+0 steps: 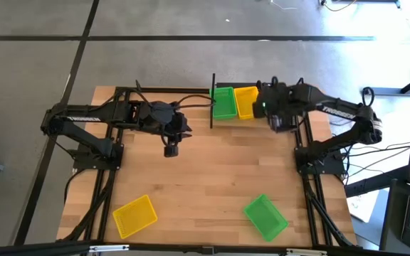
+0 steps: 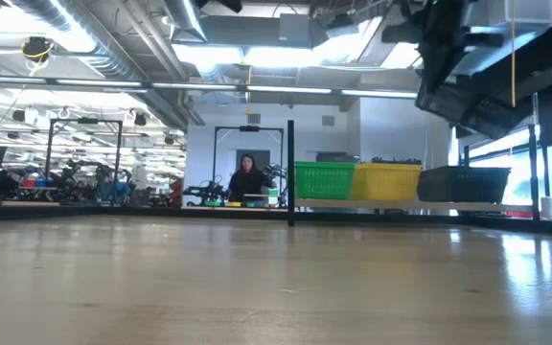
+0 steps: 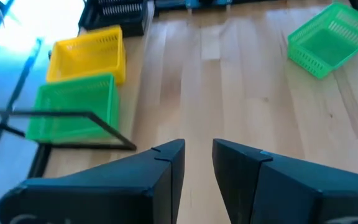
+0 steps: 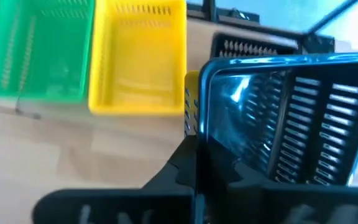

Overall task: Stack baskets on shelf by color
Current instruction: Stack the black bin on the black bin on the shelf

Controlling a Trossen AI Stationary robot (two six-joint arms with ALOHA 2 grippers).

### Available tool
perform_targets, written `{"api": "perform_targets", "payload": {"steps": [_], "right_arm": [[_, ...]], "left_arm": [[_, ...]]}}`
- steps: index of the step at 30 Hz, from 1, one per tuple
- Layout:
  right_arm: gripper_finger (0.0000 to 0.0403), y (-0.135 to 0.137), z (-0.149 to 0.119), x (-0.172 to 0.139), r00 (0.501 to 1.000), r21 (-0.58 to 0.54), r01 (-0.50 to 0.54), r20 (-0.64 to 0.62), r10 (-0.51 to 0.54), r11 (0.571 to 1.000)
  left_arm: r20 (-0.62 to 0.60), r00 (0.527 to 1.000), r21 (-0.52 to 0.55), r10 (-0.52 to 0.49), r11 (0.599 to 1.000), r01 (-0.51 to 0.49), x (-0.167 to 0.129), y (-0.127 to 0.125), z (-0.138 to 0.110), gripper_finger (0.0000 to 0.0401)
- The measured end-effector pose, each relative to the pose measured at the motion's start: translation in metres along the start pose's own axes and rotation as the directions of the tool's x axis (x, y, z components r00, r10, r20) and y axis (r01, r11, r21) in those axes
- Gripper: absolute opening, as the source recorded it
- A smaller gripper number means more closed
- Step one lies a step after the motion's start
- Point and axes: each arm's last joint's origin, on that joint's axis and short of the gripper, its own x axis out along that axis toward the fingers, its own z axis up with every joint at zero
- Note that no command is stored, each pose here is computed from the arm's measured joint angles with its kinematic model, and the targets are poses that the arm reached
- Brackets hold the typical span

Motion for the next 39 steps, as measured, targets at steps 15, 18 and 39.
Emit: {"api": "perform_targets", "payload": {"steps": [15,18,39], "right_arm": [[0.0,-0.013,0.067,0.068,0.993,0.003,0.043,-0.109,-0.042,0.999],[0.0,-0.008,0.07,0.086,0.986,-0.031,0.072,-0.151,-0.076,0.997],[0.0075,0.001,0.073,0.112,0.973,-0.022,0.163,-0.165,-0.164,0.986]], "left_arm": [[0.028,0.999,0.011,0.015,1.0,-0.016,0.0,0.002,0.003,0.0074],[0.027,0.999,0.011,0.028,1.0,-0.028,0.0,0.002,0.003,0.0074],[0.024,0.998,0.011,0.055,0.998,-0.055,0.0,0.003,0.003,0.0074]]}}
